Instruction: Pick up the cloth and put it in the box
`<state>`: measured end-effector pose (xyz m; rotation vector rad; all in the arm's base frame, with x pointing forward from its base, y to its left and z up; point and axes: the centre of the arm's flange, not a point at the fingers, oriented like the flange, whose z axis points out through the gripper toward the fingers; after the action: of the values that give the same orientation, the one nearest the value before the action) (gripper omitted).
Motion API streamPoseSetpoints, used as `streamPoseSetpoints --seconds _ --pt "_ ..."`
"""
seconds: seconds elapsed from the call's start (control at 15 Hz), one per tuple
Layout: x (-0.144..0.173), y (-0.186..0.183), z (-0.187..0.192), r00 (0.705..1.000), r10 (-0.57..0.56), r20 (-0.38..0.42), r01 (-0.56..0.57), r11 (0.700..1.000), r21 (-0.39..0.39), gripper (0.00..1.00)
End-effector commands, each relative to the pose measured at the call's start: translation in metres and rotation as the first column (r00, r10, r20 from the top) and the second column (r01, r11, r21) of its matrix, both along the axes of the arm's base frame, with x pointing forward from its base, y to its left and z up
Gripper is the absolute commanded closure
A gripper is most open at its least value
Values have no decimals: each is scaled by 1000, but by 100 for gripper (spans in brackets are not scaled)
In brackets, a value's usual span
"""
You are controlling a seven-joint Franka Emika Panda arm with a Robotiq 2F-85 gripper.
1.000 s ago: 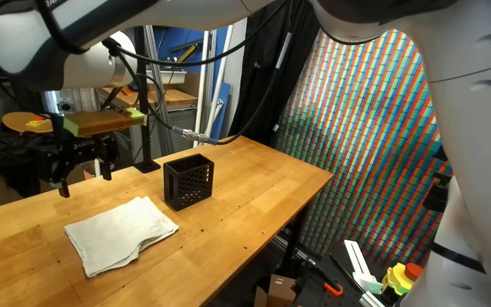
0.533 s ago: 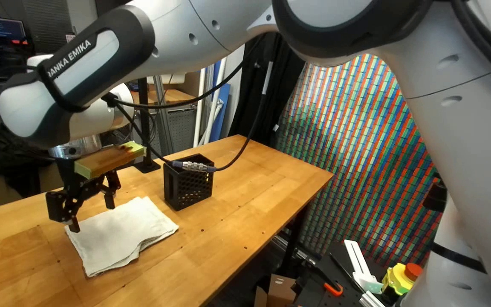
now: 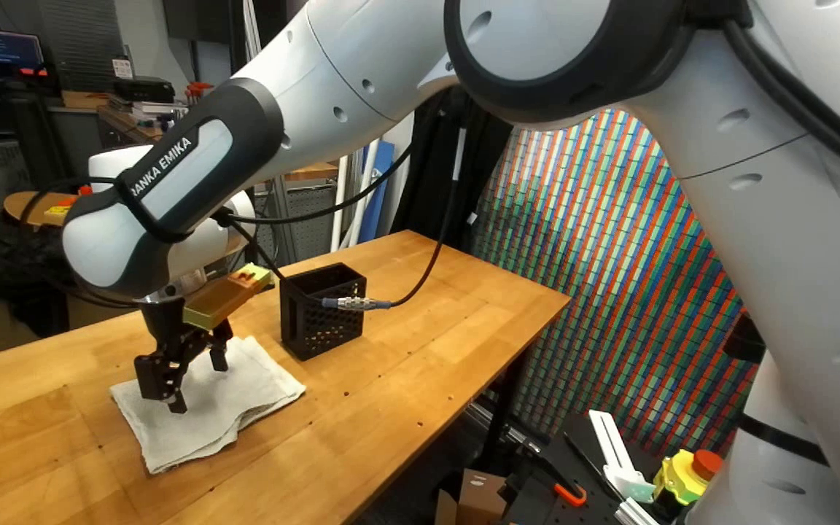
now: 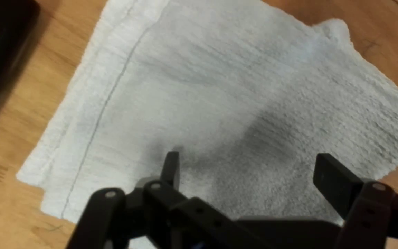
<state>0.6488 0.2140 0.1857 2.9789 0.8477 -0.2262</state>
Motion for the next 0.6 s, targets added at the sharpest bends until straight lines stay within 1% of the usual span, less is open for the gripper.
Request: streamPoseSetpoints --seconds 0.0,0.2,0.53 --pt "-9 -26 -11 998 59 12 -59 998 -9 0" --pt "-13 -36 -26 996 83 -15 -83 996 -13 0" --pt "-14 -22 -29 995 92 -27 -91 996 26 0"
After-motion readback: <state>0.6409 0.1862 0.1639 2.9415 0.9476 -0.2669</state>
